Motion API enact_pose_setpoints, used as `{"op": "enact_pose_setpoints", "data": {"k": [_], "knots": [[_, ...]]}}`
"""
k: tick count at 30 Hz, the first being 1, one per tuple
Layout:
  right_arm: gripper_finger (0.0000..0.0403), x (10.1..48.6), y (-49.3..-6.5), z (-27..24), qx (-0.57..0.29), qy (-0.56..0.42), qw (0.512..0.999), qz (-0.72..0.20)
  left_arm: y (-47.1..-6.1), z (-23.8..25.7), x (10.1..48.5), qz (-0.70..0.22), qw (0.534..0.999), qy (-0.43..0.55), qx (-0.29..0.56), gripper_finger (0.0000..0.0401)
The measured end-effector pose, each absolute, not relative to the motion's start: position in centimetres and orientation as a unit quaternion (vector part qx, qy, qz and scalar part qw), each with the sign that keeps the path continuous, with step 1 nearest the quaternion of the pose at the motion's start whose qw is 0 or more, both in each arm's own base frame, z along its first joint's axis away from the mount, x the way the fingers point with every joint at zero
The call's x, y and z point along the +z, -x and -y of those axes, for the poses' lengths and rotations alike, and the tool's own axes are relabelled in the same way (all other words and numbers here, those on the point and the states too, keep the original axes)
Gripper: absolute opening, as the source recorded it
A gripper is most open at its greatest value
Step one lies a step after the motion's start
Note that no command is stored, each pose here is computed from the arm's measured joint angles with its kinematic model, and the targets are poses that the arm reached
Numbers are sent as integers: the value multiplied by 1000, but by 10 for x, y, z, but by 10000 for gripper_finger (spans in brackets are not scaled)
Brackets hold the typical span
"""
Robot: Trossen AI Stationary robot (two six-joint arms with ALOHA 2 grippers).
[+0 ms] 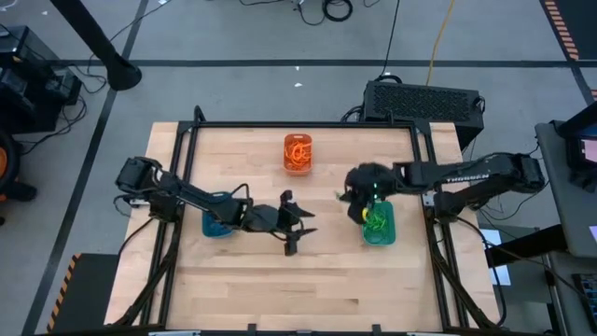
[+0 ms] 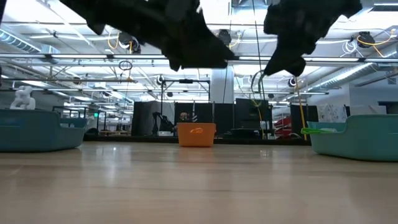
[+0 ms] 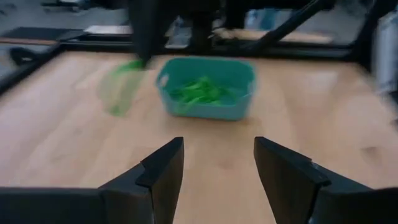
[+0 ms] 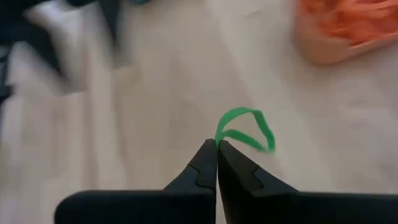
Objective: Sort rubber bands into baskets
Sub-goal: Put the green rubber band into the green bin
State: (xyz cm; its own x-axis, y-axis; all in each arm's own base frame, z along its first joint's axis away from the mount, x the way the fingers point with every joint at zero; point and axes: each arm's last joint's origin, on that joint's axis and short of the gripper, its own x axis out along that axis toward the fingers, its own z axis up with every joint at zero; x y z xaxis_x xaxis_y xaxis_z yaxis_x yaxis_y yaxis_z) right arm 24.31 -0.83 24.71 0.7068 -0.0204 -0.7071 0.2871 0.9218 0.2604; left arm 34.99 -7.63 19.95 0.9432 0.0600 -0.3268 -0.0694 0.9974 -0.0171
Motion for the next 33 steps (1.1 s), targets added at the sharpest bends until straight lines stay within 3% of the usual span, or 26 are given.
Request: {"op": "enact_pose_setpoints", "data": {"k": [7,13,33], "knots": [[0,248,-242,-33,-23,-184,907,-377,-361,62,184,-161,984,-38,61,203],[0,251,-245,-54,10,-176,918,-355,-366,59,184,-137,990,-41,-3,203],[0,252,-245,-62,17,-163,924,-347,-403,59,184,-100,993,-25,-62,203]]}}
